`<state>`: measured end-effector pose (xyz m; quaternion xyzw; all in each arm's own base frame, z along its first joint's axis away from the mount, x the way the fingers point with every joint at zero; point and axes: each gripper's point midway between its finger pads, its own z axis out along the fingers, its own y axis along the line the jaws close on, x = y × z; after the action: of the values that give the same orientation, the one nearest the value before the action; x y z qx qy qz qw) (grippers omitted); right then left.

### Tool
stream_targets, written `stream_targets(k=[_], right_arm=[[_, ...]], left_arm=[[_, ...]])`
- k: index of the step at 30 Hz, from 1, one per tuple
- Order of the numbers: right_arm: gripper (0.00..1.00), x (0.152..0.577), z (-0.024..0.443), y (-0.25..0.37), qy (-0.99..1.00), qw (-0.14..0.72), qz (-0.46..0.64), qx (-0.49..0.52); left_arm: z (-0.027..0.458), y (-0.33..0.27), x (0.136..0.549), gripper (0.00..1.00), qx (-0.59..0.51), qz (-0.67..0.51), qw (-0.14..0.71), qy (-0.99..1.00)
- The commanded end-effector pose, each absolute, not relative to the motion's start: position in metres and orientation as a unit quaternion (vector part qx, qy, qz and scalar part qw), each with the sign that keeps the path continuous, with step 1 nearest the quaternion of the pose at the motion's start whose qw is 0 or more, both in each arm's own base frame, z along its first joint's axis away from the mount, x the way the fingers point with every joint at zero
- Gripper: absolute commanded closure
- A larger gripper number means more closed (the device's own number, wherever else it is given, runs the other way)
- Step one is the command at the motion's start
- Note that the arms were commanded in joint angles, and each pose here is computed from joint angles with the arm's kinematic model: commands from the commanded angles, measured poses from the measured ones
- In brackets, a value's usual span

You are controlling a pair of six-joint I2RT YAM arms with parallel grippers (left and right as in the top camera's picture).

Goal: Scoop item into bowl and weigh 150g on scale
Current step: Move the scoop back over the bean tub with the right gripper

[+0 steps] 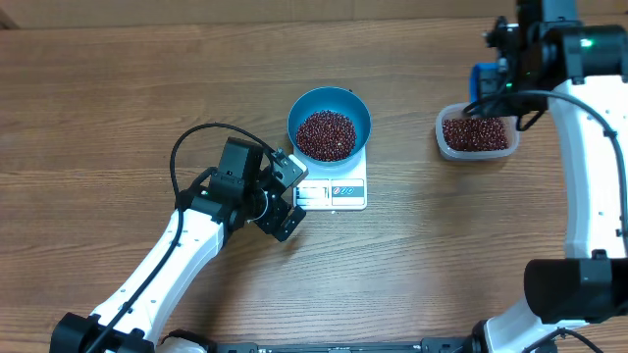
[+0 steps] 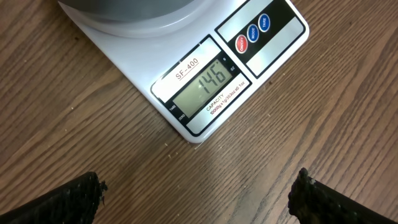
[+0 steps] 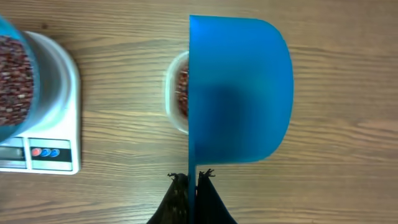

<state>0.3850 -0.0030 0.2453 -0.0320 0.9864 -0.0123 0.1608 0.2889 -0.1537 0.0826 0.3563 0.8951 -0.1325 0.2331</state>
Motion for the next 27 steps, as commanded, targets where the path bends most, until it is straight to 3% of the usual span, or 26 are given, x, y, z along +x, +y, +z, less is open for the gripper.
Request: stream_targets(k=[1,27], right_arm=[[0.96,0.383,0.231,-0.015,0.989,0.142,-0.028,-0.034],[0.96,0.394,0.136,-0.03,0.989,0.119,-0.066,-0.052]], left_arm=[[0.08,-0.157,0.286,0.01,0.363,-0.137,0.229,0.893],[0.08,-0.157,0.286,0.0,0.363,-0.137,0.229,0.893]])
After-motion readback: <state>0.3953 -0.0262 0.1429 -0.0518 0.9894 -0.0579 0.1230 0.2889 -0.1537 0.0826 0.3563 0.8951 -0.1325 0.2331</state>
